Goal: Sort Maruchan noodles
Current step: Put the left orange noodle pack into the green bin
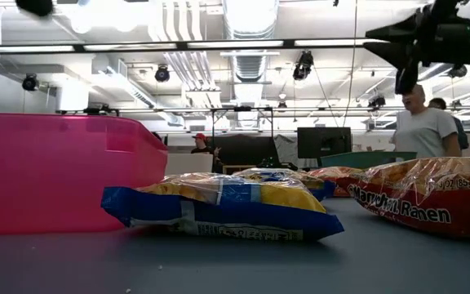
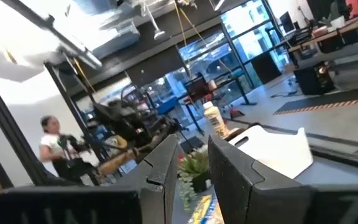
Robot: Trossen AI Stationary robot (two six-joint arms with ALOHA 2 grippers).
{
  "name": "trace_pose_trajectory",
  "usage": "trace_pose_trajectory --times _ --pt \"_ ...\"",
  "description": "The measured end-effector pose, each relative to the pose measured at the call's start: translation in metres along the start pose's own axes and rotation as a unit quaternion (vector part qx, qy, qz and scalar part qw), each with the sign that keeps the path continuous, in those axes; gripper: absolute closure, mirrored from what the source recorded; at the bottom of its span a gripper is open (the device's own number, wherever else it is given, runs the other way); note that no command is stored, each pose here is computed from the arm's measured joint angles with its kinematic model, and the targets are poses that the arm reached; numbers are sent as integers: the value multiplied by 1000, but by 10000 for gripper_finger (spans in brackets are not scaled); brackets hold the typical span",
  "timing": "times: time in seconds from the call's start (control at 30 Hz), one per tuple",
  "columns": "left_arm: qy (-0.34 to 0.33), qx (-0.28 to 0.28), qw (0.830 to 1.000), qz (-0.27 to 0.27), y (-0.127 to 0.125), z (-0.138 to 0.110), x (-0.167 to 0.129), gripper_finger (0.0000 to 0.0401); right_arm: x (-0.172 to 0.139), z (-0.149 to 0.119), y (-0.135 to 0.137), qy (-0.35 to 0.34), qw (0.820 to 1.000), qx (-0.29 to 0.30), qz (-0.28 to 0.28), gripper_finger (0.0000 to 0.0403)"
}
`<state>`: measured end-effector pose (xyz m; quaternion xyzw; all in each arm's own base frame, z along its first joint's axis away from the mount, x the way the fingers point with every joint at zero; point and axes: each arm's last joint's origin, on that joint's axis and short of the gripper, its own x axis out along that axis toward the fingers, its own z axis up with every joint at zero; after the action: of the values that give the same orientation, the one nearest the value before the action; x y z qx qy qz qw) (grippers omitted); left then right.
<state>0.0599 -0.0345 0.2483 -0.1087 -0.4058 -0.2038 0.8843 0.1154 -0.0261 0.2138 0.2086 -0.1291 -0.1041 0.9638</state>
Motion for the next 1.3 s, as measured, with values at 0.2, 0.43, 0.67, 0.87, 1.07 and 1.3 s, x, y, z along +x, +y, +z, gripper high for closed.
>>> trace_pose_trajectory --times 0.2,0.43,0.67,0.87,1.07,1.3 --pt "-30 63 996 -47 -4 -3 8 401 24 6 2 47 996 -33 -62 323" --pt "24 128 989 76 2 -9 27 401 53 16 5 147 974 -83 -153 323" --pt "77 142 974 159 5 -13 49 401 81 16 7 259 941 -91 -200 323" --pt "163 196 941 221 7 -21 70 401 94 0 0 360 895 -64 -255 323" --pt "235 247 895 288 10 -27 91 401 104 -14 -5 430 851 -35 -299 323" --pt "302 299 858 288 8 -43 118 401 119 -31 -8 477 834 -12 -277 323"
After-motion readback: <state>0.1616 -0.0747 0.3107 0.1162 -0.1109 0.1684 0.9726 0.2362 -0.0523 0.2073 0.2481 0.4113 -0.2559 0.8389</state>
